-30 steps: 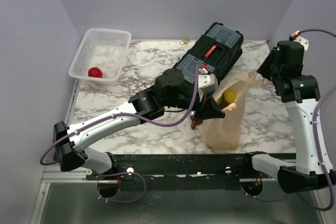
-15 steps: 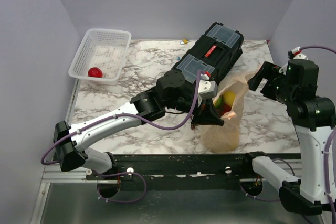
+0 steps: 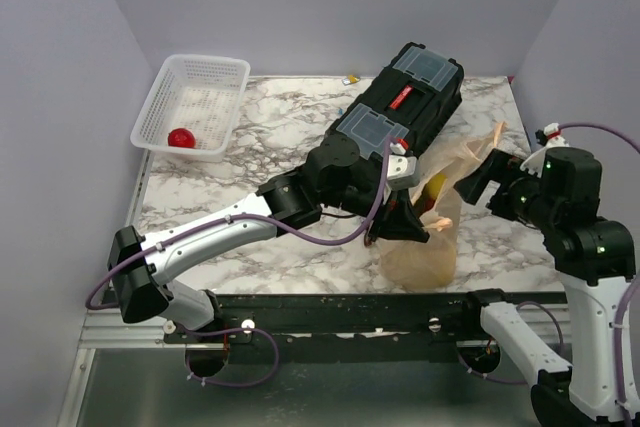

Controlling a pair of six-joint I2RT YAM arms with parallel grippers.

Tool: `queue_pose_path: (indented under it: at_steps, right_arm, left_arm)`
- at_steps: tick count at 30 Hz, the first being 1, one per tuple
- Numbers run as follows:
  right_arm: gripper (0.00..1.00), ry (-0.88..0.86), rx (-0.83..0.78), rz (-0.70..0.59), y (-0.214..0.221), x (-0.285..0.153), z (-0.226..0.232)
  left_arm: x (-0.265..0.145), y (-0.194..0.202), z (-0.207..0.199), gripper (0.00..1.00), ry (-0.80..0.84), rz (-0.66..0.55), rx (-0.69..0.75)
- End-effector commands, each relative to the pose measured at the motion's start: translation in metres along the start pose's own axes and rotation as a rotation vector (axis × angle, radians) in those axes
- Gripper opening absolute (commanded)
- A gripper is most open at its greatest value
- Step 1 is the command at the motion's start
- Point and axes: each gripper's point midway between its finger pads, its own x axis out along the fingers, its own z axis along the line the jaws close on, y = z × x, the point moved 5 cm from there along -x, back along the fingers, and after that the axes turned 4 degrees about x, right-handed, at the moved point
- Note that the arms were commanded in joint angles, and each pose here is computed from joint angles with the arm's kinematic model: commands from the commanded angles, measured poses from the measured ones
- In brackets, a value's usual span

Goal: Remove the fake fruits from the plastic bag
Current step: Adjust the plastic bag at the center of the board.

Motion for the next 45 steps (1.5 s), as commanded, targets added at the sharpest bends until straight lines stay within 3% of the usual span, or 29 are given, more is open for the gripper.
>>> queue_pose_path:
  at_steps: [1,9,12,14,16,17,19,22,29,31,40,42,45]
  right_arm:
    - [0.93,-0.087,0.015,0.041,0.016,0.024,0.003]
    - [0.88,-0.049,0.074,-0.011,0.02,0.074,-0.01]
    - [0.82,-0.055,0.085,-0.037,0.018,0.082,-0.01]
    - [0.7,-0.045,0.084,-0.048,0.016,0.082,-0.011]
    - [0.46,-0.029,0.075,-0.057,0.016,0.082,-0.014]
    - [0.33,-0.012,0.075,-0.062,0.016,0.081,-0.017]
    - [0.03,0.012,0.069,-0.069,0.017,0.079,-0.021]
    - [0.01,0.014,0.048,-0.087,0.018,0.071,-0.023]
    - [0.01,0.013,0.018,-0.101,0.013,0.048,-0.02]
    - [0.01,0.015,0.013,-0.106,0.012,0.042,-0.02]
    - [0.01,0.0,0.01,-0.132,0.003,0.027,-0.013]
    - [0.01,-0.005,0.008,-0.134,0.002,0.025,-0.012]
    - [0.01,-0.003,0.0,-0.136,0.001,0.023,-0.012]
  left_arm:
    - [0.002,-0.011,-0.006,0.0,0.045,-0.021,0.012]
    - [0.002,-0.014,-0.016,0.0,0.094,-0.016,-0.001]
    - [0.0,-0.013,-0.017,0.0,0.087,-0.007,0.001]
    - [-0.002,-0.012,-0.016,0.0,0.074,0.006,0.002]
    - [-0.004,-0.011,-0.016,0.0,0.057,0.021,0.0]
    - [-0.005,-0.01,-0.014,0.04,0.04,0.026,0.0]
    - [-0.005,-0.009,-0.012,0.2,-0.006,0.049,-0.001]
    - [-0.002,-0.013,-0.014,0.42,-0.095,0.094,0.055]
    - [0.003,-0.033,-0.007,0.81,-0.322,0.088,0.172]
    - [0.003,-0.04,-0.002,0.84,-0.379,0.085,0.19]
    - [0.022,-0.04,0.013,0.78,-0.452,0.154,0.213]
    - [0.023,-0.039,0.012,0.7,-0.445,0.154,0.21]
    - [0.025,-0.036,0.008,0.37,-0.418,0.165,0.204]
